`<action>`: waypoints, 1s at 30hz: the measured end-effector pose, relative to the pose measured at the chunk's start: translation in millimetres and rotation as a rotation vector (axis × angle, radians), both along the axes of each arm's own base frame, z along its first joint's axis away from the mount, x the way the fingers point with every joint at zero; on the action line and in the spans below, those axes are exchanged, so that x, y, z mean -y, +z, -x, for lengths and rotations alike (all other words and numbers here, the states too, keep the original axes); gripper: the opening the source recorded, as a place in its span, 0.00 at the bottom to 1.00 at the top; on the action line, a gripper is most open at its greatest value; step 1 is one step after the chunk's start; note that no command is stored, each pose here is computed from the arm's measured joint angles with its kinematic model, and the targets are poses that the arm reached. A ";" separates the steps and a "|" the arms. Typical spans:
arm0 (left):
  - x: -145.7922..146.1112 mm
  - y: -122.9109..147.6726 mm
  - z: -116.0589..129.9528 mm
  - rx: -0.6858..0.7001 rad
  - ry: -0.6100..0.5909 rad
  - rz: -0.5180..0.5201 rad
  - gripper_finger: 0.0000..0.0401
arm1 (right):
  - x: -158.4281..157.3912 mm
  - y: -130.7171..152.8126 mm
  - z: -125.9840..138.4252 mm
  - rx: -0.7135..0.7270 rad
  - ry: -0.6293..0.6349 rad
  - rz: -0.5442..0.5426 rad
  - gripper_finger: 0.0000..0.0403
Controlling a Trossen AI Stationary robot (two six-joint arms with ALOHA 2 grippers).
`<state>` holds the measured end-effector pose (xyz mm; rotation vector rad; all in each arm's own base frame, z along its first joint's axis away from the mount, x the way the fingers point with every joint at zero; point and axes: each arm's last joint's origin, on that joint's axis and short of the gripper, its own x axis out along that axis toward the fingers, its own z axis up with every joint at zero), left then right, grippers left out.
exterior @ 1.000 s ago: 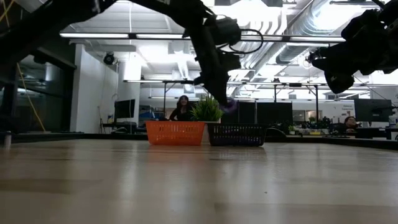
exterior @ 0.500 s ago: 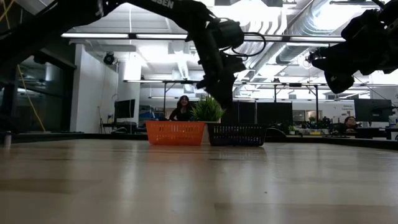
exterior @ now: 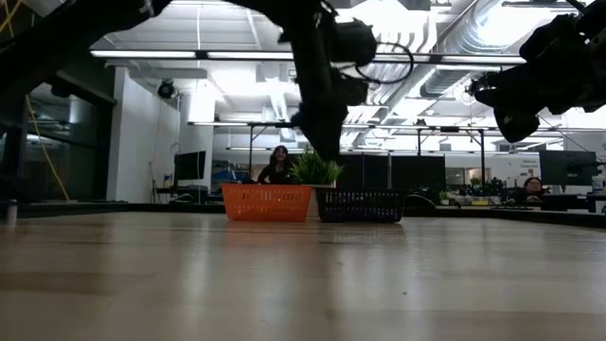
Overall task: Sort spring keychains into baskets
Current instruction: Put the orange spring keychain into the orange basket
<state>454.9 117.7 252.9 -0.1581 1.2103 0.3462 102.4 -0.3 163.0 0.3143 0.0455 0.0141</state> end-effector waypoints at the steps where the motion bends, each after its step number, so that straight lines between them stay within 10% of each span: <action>1: 5.5 4.3 3.3 -0.018 -0.009 0.004 0.40 | 0.0 0.1 0.0 0.000 0.000 0.000 0.31; 18: 104.9 41.5 59.8 -0.270 -0.070 -0.049 0.37 | 0.0 0.1 0.0 0.000 0.000 0.000 0.31; 30: 163.5 -8.9 147.7 -0.268 -0.050 0.064 0.37 | 0.0 -0.1 0.0 -0.002 -0.001 0.000 0.31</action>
